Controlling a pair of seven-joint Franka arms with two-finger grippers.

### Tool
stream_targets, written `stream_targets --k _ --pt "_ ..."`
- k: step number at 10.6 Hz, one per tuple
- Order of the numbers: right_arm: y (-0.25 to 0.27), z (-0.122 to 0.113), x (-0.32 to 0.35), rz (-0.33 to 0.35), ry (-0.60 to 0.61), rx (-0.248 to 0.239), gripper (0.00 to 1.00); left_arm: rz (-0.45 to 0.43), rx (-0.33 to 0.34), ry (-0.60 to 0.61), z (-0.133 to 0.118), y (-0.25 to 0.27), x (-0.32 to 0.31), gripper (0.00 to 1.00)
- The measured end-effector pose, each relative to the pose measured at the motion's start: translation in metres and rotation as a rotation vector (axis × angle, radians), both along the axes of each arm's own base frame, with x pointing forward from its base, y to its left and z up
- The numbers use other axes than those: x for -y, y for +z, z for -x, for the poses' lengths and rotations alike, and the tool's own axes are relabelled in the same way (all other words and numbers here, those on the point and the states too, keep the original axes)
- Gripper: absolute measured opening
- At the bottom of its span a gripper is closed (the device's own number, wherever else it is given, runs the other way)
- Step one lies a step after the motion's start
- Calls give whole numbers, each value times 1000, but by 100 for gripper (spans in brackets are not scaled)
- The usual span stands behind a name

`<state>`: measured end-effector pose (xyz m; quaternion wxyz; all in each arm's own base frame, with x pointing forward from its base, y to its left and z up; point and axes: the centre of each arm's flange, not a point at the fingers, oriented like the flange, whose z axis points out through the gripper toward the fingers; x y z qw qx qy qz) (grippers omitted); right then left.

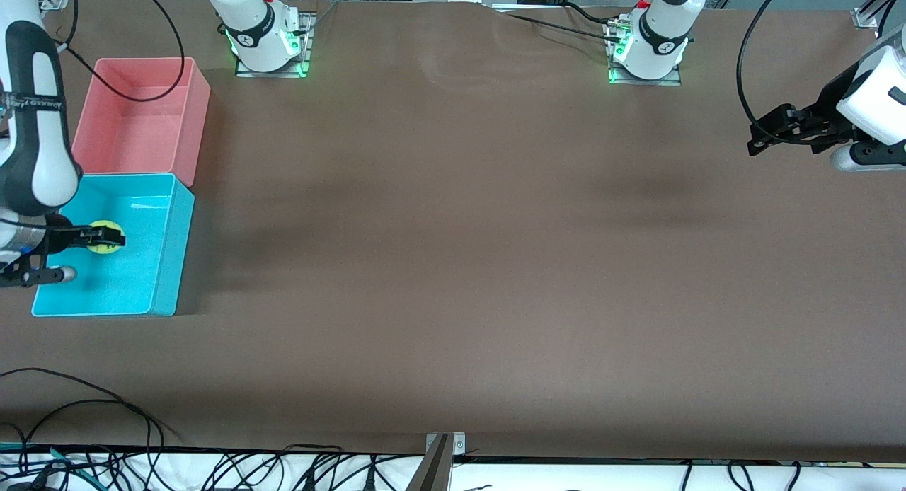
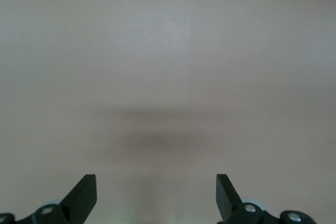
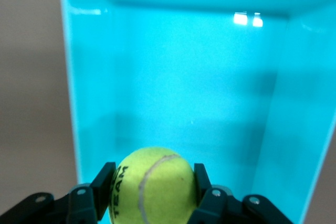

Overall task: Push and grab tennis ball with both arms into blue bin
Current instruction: 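Lower the ball into the blue bin and open the right gripper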

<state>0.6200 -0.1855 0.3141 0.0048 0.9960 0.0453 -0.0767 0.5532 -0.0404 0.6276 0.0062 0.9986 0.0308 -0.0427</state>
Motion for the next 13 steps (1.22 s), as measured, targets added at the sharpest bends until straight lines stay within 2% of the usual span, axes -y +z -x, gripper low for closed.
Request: stream_targets --k 2,3,8,13 --pt "-28 44 8 12 -12 29 65 0 -1 -3 0 1 2 100" --pt "-33 53 15 36 -8 38 65 0 -2 -4 1 1 2 100" --pt "-61 85 97 113 -62 72 65 0 -2 -5 1 1 3 100" --pt "-87 90 99 110 -69 54 65 0 -4 -4 1 1 2 100"
